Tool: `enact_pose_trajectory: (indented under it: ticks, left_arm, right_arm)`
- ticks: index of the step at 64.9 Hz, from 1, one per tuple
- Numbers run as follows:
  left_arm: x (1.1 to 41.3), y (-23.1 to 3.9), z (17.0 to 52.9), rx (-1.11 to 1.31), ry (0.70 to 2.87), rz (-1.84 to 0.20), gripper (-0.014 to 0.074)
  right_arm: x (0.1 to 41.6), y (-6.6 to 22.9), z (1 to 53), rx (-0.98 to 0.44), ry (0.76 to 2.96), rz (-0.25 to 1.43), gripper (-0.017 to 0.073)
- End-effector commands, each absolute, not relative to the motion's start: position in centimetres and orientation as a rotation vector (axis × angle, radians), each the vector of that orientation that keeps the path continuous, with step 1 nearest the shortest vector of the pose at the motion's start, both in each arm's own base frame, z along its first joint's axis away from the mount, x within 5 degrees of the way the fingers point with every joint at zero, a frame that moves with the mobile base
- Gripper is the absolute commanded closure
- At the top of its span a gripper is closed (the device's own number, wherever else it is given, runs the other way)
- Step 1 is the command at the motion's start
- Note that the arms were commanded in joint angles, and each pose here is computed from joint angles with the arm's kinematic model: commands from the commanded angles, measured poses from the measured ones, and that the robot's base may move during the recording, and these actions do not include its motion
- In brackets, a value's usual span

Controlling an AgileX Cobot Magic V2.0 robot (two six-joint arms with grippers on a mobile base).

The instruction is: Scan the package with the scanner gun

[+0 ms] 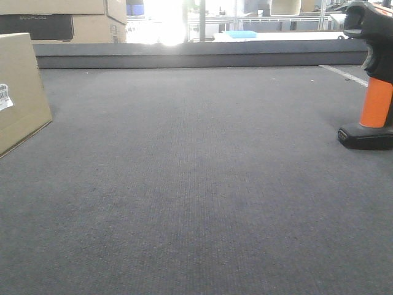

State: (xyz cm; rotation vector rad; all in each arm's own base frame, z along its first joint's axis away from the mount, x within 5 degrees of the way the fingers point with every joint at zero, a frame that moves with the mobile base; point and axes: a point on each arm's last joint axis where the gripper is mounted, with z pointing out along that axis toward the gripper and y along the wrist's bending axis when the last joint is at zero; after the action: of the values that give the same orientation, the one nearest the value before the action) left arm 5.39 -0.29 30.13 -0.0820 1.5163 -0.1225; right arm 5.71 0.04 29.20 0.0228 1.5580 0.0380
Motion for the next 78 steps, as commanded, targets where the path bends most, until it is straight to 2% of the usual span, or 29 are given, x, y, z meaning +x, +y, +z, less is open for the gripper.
enact_pose_trajectory:
  ticks: [1, 60, 68, 78]
  left_arm:
    - [4.9, -0.3, 30.3, -0.087, 1.479, -0.121, 0.0705]
    - [4.8, -0.3, 30.3, -0.082, 1.475, -0.114, 0.0705]
    - [4.8, -0.3, 30.3, -0.082, 1.475, -0.114, 0.0705]
    - [4.8, -0.3, 30.3, -0.082, 1.475, -0.114, 0.0705]
  right_arm:
    - [5.0, 0.0, 29.7, 0.014, 1.512, 0.023, 0.0721]
    - [4.7, 0.1, 29.3, 0.04, 1.47, 0.07, 0.0721]
    - [4.8, 0.1, 27.5, -0.016, 1.347, 0.001, 0.0721]
    - [5.0, 0.1, 24.3, -0.01, 1.457, 0.017, 0.0721]
